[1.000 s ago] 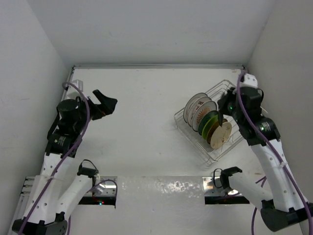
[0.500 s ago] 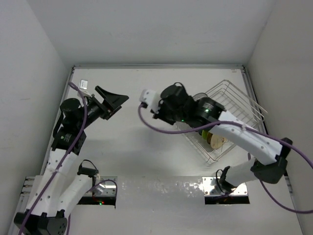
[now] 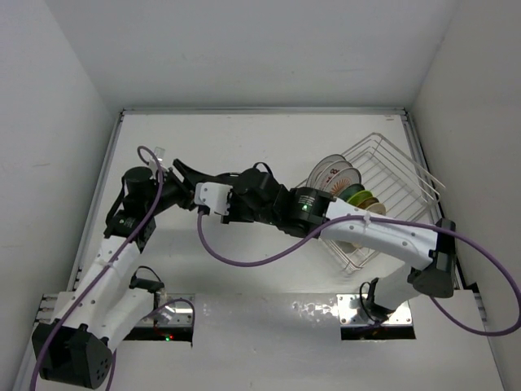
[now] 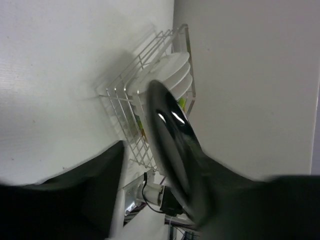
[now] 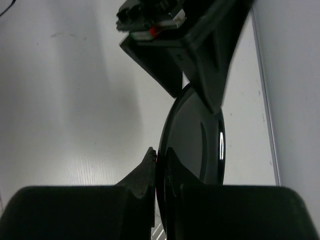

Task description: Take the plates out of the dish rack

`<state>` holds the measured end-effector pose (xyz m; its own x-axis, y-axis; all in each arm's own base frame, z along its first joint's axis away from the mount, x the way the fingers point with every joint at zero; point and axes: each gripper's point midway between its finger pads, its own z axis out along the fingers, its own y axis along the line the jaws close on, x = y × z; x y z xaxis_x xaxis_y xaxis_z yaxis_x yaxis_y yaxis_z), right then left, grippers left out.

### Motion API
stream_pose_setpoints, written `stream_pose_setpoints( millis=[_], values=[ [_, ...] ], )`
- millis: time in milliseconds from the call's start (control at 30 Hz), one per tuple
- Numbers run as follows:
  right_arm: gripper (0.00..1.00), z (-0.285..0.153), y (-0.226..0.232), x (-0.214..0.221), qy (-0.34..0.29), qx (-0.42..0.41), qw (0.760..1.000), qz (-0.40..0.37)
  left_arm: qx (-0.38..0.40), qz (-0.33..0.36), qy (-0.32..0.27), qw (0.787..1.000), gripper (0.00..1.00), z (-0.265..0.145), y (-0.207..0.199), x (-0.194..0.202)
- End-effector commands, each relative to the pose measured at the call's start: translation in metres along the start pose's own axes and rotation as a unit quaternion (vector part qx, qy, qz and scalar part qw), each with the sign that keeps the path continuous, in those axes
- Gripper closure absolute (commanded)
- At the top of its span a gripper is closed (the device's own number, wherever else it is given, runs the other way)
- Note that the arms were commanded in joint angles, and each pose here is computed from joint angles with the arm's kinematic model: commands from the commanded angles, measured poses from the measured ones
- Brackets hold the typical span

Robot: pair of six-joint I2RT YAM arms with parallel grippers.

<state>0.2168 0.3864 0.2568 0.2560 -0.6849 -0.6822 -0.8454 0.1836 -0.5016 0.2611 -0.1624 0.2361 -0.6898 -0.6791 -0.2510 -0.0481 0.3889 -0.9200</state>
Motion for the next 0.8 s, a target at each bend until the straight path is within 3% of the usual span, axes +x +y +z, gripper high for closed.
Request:
stream_pose_setpoints(
  millis=[0, 67, 100, 200, 267, 300, 333, 367, 433, 467, 567, 633, 667, 733, 767],
  values=[
    [1.0, 0.0, -0.016, -0.033, -0.079, 0.04, 0.996, 0.002, 0.042, 0.021, -0.001, 0.999, 0.62, 0.002, -0.016, -0.001],
    [1.0, 0.001, -0.017, -0.034, -0.095, 0.049, 0.994, 0.006, 0.041, 0.02, 0.001, 0.999, 0.76, 0.004, -0.013, -0.001],
    [1.0, 0.002, -0.02, -0.041, -0.115, 0.06, 0.991, 0.01, 0.04, 0.019, 0.003, 0.999, 0.91, 0.006, -0.011, 0.0],
    [0.98, 0.009, -0.019, -0.036, -0.123, 0.076, 0.989, 0.019, 0.034, 0.017, 0.006, 0.999, 1.0, 0.012, -0.002, 0.0],
    [0.88, 0.013, -0.02, -0.025, -0.114, 0.093, 0.988, 0.037, 0.043, 0.034, -0.01, 0.998, 1.0, 0.018, -0.002, -0.007],
    [0.78, 0.01, -0.027, -0.028, -0.129, 0.113, 0.984, 0.047, 0.022, 0.031, -0.029, 0.999, 1.0, 0.024, 0.009, -0.015],
    [0.2, 0.011, -0.025, -0.019, -0.122, 0.121, 0.983, 0.061, 0.008, 0.035, -0.044, 0.998, 1.0, 0.027, 0.015, -0.022],
    [0.01, 0.006, -0.036, -0.011, -0.11, 0.159, 0.978, 0.082, -0.004, 0.036, -0.058, 0.998, 1.0, 0.031, 0.021, -0.028],
    [0.01, -0.01, -0.053, -0.002, -0.103, 0.215, 0.961, 0.142, -0.055, 0.041, -0.121, 0.99, 1.0, 0.039, 0.043, -0.055],
    [0.01, -0.024, -0.071, 0.014, -0.073, 0.279, 0.941, 0.179, -0.059, 0.049, -0.149, 0.986, 1.0, 0.041, 0.044, -0.067],
    [0.01, -0.056, -0.086, 0.05, -0.004, 0.34, 0.902, 0.266, -0.129, 0.063, -0.244, 0.959, 1.0, 0.052, 0.081, -0.11],
    [0.01, -0.072, -0.087, 0.059, 0.0, 0.345, 0.883, 0.318, -0.128, 0.088, -0.273, 0.949, 1.0, 0.062, 0.078, -0.131],
    [0.01, -0.078, -0.084, 0.072, 0.021, 0.343, 0.881, 0.325, -0.153, 0.088, -0.271, 0.946, 1.0, 0.076, 0.098, -0.136],
    [0.01, -0.1, -0.086, 0.077, 0.004, 0.349, 0.862, 0.368, -0.14, 0.107, -0.283, 0.943, 1.0, 0.094, 0.089, -0.155],
    [0.01, -0.106, -0.081, 0.088, 0.012, 0.348, 0.86, 0.374, -0.156, 0.11, -0.26, 0.946, 1.0, 0.112, 0.11, -0.154]
  ],
)
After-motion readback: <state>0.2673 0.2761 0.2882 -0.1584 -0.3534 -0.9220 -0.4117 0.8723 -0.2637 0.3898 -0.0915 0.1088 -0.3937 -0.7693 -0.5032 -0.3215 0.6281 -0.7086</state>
